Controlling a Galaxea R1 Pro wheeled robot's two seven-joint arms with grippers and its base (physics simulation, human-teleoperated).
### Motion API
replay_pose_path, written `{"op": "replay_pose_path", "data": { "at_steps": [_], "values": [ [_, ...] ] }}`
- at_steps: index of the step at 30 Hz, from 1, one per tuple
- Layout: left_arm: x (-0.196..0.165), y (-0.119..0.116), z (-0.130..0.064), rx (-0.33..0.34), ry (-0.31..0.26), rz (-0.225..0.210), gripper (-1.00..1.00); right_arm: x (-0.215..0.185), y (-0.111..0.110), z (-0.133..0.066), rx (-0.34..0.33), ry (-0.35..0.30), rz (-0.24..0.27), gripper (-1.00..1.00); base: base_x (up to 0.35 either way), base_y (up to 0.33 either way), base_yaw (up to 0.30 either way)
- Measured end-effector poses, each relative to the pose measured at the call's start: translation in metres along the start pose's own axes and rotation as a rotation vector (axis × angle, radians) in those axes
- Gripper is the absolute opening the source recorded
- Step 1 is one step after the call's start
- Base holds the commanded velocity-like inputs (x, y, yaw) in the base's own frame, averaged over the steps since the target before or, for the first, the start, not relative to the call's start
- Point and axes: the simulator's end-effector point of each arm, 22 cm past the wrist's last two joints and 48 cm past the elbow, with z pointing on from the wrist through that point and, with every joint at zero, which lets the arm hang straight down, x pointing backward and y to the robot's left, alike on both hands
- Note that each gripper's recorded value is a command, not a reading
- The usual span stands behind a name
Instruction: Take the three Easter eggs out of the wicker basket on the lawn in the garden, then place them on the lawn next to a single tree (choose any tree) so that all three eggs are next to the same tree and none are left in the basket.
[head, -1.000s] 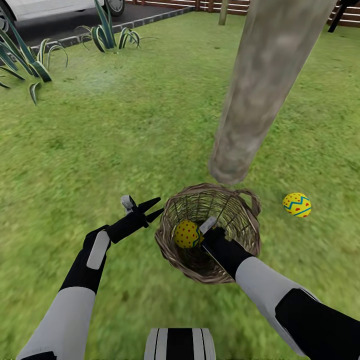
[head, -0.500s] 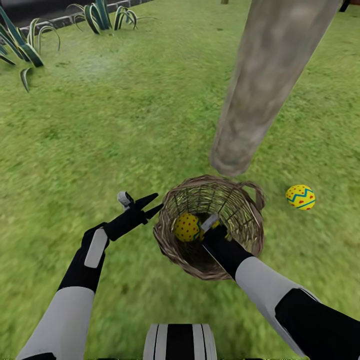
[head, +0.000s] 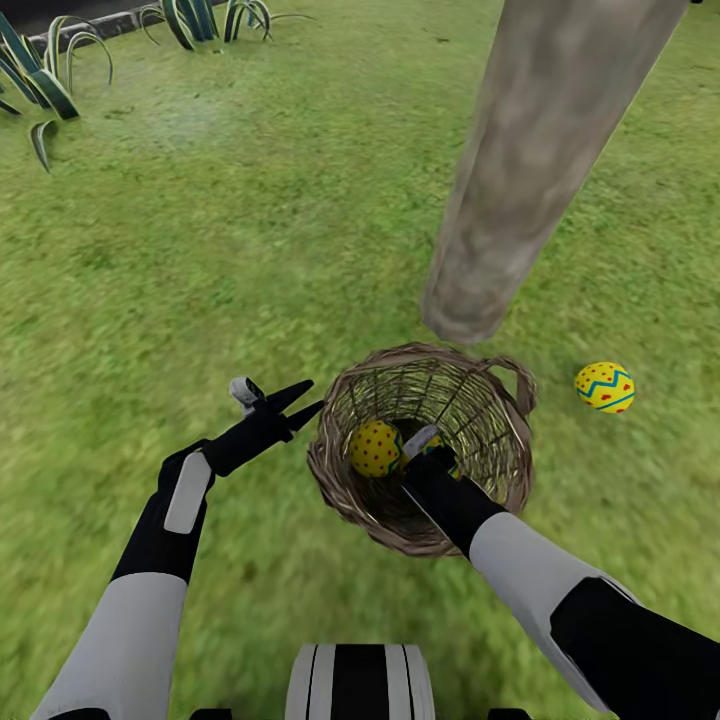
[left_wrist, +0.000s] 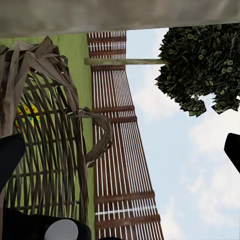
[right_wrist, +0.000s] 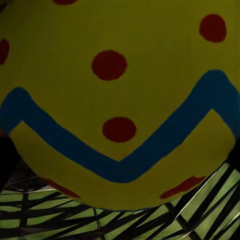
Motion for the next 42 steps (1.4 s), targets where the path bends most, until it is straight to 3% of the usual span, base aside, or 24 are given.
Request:
{"op": "replay_pose_path", "data": {
  "at_steps": [4,6,8,14,22,26,42],
  "values": [
    [-0.001,0.001,0.000,0.002,-0.001,0.011,1.00,0.003,0.001,-0.001,-0.001,0.038,-0.013,-1.00,0.000,0.000,0.000],
    [-0.001,0.001,0.000,0.002,0.000,0.011,1.00,-0.003,0.000,0.000,0.009,0.009,-0.015,-1.00,0.000,0.000,0.000],
    [-0.001,0.001,0.000,0.002,-0.001,0.010,1.00,-0.021,-0.001,-0.001,0.012,-0.072,-0.002,-1.00,0.000,0.000,0.000],
    [0.000,0.002,0.000,-0.005,-0.003,-0.003,1.00,-0.001,-0.003,0.003,0.019,-0.024,-0.016,-1.00,0.000,0.000,0.000],
    [0.007,0.003,0.000,-0.014,0.004,-0.044,1.00,-0.010,-0.015,-0.012,0.031,-0.047,0.001,-1.00,0.000,0.000,0.000],
    [0.009,0.001,0.002,-0.042,0.017,-0.006,1.00,-0.015,-0.021,-0.020,0.039,-0.059,0.007,-1.00,0.000,0.000,0.000],
    [0.005,-0.039,0.008,-0.009,0.023,0.043,1.00,-0.033,-0.045,-0.053,0.072,-0.106,0.023,-1.00,0.000,0.000,0.000]
  ]
}}
